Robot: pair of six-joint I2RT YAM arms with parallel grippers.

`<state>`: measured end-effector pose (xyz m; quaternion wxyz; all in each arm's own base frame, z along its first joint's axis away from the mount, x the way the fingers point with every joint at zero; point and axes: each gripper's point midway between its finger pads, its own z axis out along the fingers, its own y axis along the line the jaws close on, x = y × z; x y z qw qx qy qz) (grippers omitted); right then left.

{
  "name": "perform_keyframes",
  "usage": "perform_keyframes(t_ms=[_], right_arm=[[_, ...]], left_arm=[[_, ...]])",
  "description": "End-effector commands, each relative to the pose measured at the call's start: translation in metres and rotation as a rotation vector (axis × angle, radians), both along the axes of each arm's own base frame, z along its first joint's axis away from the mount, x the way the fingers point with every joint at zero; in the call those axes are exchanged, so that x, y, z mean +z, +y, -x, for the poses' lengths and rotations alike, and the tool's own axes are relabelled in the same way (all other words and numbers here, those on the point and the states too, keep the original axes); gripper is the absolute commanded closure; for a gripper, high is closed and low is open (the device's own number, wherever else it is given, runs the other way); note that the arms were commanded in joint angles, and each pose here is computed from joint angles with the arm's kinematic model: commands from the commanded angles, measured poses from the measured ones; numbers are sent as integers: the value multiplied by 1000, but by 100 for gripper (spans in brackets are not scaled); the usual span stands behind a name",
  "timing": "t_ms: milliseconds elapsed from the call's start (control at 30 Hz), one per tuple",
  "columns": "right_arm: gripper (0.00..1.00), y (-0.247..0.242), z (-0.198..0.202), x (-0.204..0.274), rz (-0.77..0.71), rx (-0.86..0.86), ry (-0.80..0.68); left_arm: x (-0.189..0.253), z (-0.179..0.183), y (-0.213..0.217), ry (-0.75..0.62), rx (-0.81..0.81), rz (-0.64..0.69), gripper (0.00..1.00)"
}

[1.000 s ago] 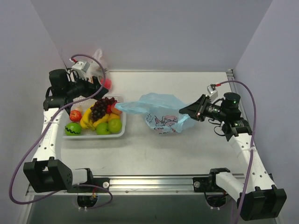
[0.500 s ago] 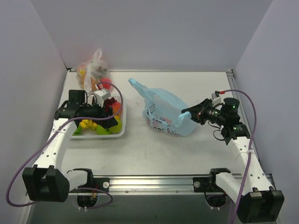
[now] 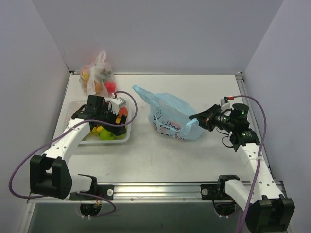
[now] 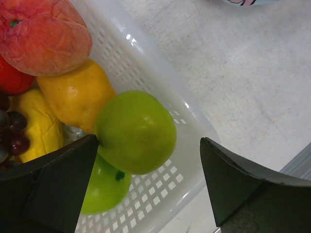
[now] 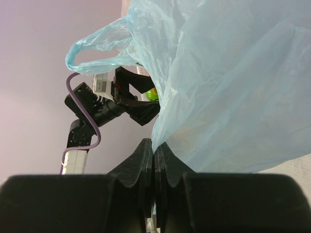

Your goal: Place the fake fruits into the plastic bag and tie a complex knot

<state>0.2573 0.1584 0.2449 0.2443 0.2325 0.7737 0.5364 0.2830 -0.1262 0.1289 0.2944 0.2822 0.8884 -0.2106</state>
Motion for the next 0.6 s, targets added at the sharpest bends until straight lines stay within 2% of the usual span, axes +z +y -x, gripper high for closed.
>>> perform_keyframes(t_ms=[0,233,333,400,467,567], right_arm=[[100,-1,3,6,-2,6,-40],[100,-1,3,4,-1,6,-37],[100,-1,3,4,-1,6,-34],[100,-2,3,3,-8,3,-21],[100,-1,4,2,-17,4,-12],[100,0,5,1,-42,-1,6]], left_arm=[[-11,-12,-1,-48,0,-57,3],[-28,-19,2,-44,23,-119,3],[-34,-18,2,-26,15,-125,12],[-30,-16,0,-24,11,-114,23],[-18,-13,-6,-37,-10,-74,31],[24,-7,-15,-99,-28,13,38]])
